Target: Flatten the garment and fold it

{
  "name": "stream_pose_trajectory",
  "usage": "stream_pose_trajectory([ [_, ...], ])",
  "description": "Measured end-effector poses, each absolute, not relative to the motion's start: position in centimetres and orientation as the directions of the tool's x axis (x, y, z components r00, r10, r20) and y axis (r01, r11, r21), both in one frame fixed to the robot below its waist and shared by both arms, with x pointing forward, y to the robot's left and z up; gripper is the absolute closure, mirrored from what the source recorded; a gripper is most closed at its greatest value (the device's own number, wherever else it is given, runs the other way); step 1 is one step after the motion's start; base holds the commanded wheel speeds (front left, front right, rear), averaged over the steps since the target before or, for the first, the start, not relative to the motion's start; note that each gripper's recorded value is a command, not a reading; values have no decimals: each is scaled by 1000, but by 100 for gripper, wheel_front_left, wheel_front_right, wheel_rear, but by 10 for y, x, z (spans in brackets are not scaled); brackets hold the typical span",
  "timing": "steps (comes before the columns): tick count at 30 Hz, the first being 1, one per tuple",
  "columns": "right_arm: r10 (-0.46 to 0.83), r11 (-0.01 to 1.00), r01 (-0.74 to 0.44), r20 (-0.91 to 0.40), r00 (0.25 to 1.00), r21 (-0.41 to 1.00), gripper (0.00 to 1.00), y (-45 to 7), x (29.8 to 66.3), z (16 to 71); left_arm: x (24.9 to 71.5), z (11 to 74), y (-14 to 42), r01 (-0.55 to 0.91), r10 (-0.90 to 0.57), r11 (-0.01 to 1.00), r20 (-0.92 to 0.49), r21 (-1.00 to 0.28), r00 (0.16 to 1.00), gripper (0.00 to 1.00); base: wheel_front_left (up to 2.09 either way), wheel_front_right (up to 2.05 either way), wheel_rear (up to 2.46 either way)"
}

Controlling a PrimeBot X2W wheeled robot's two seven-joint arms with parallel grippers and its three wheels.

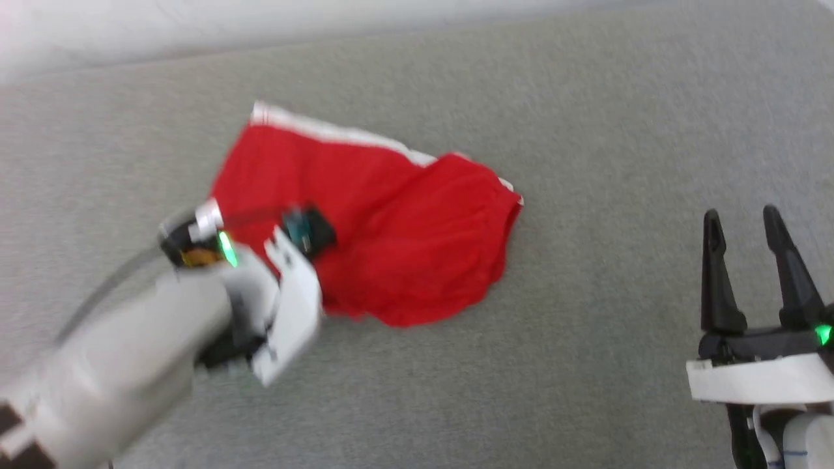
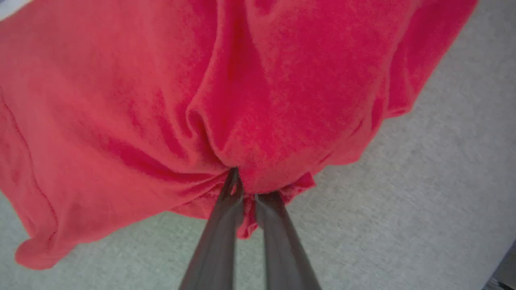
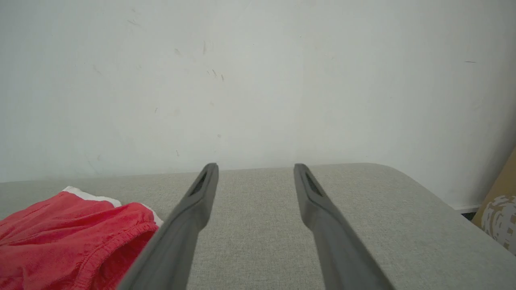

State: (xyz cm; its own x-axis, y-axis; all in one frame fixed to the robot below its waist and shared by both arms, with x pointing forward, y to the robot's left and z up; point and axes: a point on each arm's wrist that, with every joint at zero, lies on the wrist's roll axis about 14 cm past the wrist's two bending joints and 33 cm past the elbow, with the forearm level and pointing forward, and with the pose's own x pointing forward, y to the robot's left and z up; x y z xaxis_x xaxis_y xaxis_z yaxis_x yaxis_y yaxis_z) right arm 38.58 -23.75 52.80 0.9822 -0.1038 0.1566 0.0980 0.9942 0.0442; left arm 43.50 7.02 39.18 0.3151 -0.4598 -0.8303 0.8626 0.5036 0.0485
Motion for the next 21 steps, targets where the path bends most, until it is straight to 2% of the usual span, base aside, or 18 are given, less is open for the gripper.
stream_pose_trajectory([
  [12, -29, 998, 17, 202, 979, 57, 0, -212, 380, 543, 289, 377, 66, 850, -578, 493, -799, -184, 163, 100, 0, 0, 0],
  [13, -21, 998, 9, 206, 978, 59, 0, -209, 380, 544, 286, 375, 66, 846, -577, 502, -798, -178, 174, 88, 0, 0, 0],
  [14, -13, 998, 1, 212, 977, 59, 0, -207, 380, 546, 285, 376, 67, 842, -574, 512, -797, -169, 190, 0, 0, 0, 0],
  [16, -4, 998, -9, 222, 975, 57, 0, -204, 380, 549, 285, 379, 69, 836, -575, 527, -788, -151, 221, 0, 0, 0, 0],
  [21, 12, 998, -25, 231, 973, 55, 0, -199, 376, 553, 313, 411, 90, 792, -559, 607, -742, -63, 370, 0, 0, 0, 0],
])
